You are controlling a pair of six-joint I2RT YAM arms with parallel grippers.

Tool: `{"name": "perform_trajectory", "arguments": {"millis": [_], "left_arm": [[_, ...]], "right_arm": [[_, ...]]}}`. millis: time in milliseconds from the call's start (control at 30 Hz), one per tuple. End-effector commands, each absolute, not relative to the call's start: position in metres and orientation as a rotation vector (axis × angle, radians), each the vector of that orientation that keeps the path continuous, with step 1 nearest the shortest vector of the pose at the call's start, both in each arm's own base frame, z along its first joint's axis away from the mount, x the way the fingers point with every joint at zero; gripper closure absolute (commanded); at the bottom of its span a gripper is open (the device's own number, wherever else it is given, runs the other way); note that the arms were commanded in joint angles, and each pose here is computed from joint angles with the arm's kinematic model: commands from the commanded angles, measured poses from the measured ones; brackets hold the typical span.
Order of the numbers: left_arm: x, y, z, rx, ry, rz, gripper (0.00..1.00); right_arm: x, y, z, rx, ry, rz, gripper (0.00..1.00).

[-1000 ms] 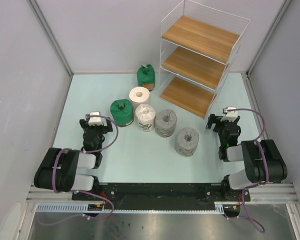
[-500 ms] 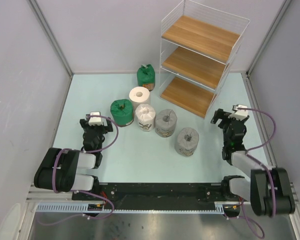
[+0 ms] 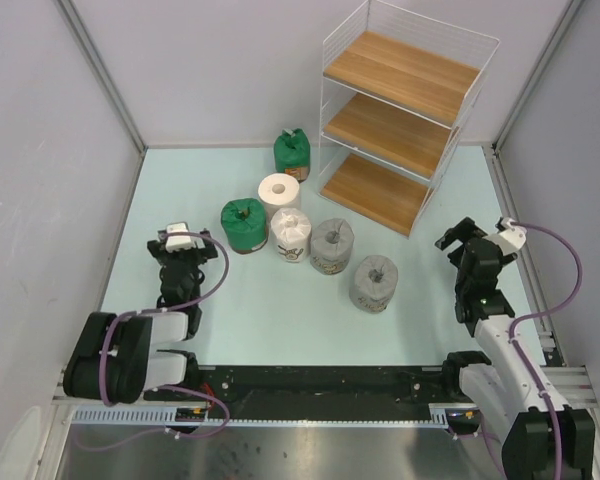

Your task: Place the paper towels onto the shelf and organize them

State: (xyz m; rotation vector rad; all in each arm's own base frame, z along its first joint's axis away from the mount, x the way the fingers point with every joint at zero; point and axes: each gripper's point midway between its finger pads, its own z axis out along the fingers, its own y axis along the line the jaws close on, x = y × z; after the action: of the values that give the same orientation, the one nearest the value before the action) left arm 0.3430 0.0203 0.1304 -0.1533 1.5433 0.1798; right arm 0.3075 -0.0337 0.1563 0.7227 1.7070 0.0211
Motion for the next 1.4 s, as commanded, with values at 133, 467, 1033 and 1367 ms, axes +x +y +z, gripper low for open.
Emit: {"name": "perform_trajectory", "arguments": {"millis": [133,467,1033,1367], "left_arm": [[0.334,0.022,0.161,-0.33,1.545,0.112,0.0],[0.329,0.017,0.162,-0.369,1.537,0.039,0.0],[0.333,0.017,0.156,-0.367,1.589,0.062,0.0],[0.335,0.017,0.155,-0.365,1.597,0.064,0.0]], "right_arm": [[0.299,0.006,0.162,0.655,1.855,0.177,0.0],[0.281,0.074,0.175,0.349,2.04,0.234,0.0],[0.249,0.147,0.143,0.004,2.202,0.243,0.1],[0.247,0.136,0.119,0.046,2.262,0.101,0.23]]}}
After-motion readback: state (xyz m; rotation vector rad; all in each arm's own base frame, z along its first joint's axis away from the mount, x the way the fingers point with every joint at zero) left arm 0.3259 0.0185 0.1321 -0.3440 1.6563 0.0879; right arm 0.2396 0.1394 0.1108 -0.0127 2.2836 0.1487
